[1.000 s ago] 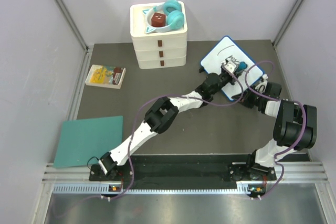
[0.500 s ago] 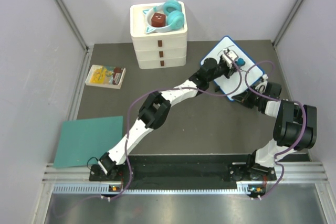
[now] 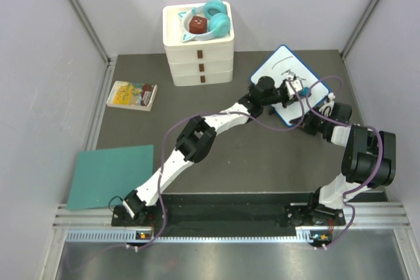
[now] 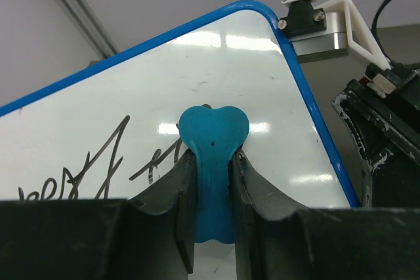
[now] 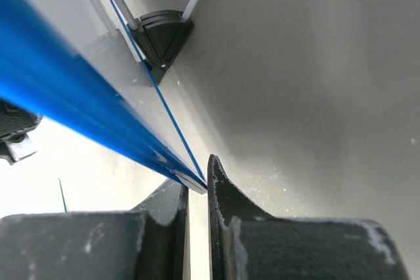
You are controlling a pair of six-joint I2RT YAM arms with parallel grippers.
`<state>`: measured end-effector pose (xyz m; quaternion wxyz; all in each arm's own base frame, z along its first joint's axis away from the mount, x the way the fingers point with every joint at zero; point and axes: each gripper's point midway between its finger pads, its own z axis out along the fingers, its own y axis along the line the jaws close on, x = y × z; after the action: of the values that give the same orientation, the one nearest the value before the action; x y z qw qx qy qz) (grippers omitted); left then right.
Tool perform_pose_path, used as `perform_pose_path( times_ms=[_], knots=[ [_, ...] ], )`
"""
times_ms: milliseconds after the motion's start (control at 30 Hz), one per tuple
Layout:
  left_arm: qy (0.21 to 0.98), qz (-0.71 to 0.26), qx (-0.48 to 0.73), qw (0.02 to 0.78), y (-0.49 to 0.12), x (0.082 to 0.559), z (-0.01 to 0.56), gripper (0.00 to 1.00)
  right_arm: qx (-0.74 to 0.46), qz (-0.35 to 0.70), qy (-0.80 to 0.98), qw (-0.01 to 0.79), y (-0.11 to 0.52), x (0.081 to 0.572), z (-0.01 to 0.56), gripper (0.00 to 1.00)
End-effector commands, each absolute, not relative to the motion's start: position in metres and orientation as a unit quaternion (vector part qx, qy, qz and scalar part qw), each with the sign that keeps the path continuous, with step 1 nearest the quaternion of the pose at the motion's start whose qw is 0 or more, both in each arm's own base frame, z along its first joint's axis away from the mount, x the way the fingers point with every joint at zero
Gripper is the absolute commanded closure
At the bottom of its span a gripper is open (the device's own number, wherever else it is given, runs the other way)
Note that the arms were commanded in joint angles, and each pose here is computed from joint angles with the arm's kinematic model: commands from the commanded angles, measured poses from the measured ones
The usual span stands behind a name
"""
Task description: Erase the whiteboard
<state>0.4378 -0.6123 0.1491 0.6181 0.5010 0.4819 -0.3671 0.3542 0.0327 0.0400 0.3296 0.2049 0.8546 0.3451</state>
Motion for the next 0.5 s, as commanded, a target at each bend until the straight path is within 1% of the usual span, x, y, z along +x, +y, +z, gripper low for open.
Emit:
perform_pose_path(
  times_ms=[0,167,233,267,300,467],
  knots=[
    [0.432,-0.332,0.553,0.631,-0.618,0.430,0.150,1.00,0.212,0.338,0.889,0.226,0.052,0.306,0.002,1.00],
    [0.430,-0.306,0.559,0.640,-0.621,0.432,0.145,1.00,0.213,0.338,0.889,0.226,0.052,0.306,0.002,1.00],
    [0.426,-0.302,0.553,0.649,-0.622,0.437,0.153,0.99,0.212,0.339,0.889,0.225,0.052,0.306,0.002,1.00],
    [0.429,-0.302,0.550,0.649,-0.622,0.439,0.146,0.99,0.213,0.338,0.889,0.225,0.052,0.306,0.002,1.00],
    [0.424,-0.305,0.541,0.659,-0.622,0.442,0.156,0.99,0.212,0.340,0.888,0.224,0.053,0.306,0.002,1.00],
    [0.433,-0.324,0.493,0.681,-0.607,0.463,0.164,0.96,0.210,0.342,0.888,0.226,0.053,0.306,0.003,1.00]
  ],
)
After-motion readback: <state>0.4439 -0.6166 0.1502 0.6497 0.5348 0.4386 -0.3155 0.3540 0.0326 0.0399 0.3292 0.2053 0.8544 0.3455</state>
